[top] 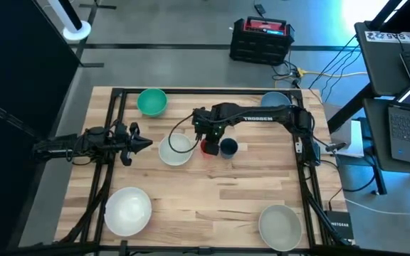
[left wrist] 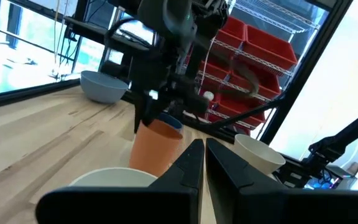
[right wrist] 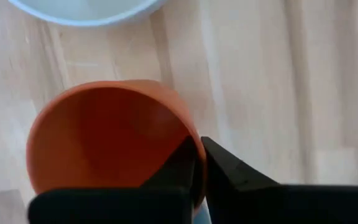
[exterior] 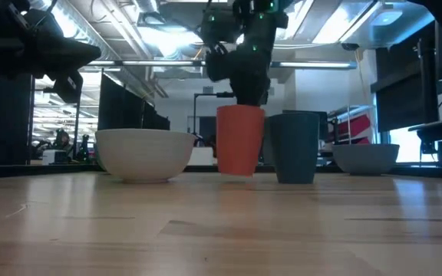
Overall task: Nest bowls inside each other
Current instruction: Stack the orange cup on top of the blue cup
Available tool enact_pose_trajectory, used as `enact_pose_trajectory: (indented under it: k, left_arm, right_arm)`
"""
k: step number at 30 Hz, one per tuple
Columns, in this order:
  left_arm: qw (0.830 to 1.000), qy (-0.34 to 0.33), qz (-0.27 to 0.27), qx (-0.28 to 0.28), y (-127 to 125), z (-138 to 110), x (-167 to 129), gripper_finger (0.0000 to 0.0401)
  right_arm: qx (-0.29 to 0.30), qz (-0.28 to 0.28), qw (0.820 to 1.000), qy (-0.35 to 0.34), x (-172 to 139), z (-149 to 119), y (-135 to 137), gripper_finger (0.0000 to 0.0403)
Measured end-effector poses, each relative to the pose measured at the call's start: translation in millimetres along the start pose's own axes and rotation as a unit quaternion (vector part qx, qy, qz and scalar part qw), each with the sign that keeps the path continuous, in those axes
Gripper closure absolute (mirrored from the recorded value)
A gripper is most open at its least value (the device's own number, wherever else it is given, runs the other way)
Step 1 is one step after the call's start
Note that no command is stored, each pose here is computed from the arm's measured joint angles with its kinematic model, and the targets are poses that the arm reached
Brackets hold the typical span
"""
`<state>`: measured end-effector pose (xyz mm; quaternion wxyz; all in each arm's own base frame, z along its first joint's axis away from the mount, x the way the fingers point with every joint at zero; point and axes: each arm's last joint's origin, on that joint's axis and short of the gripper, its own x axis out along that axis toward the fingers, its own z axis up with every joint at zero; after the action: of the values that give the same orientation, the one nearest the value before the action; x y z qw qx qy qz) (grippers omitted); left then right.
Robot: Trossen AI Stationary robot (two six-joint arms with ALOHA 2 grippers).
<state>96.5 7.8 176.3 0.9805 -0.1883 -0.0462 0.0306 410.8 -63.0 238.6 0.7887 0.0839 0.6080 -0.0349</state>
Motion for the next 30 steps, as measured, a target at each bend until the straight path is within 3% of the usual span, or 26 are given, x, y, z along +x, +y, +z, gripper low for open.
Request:
enact_pose_trajectory:
  k: [6,10,15,30]
  left_arm:
    - [1.000,-0.001,0.000,-0.004,0.0,0.1,0.0,0.0401]
    - [1.000,-0.001,0.000,-0.013,-0.1,0.2,0.0,0.0401]
    - [1.000,0.000,0.000,-0.014,0.0,0.0,0.0,0.0401]
    - [1.000,-0.007,0.018,-0.002,3.0,1.1,-0.1,0.0401]
  right_arm:
    - [0.004,-0.012,0.996,-0.090,-81.0,10.6,-5.3,0.0402]
    - [0.016,-0.044,0.997,-0.061,-124.9,-10.0,-9.6,0.0402]
    - [0.033,-0.050,0.998,-0.021,-156.0,-42.1,-3.5,0.0402]
    - [0.021,-0.028,0.998,0.049,-95.0,-54.0,19.4,0.0403]
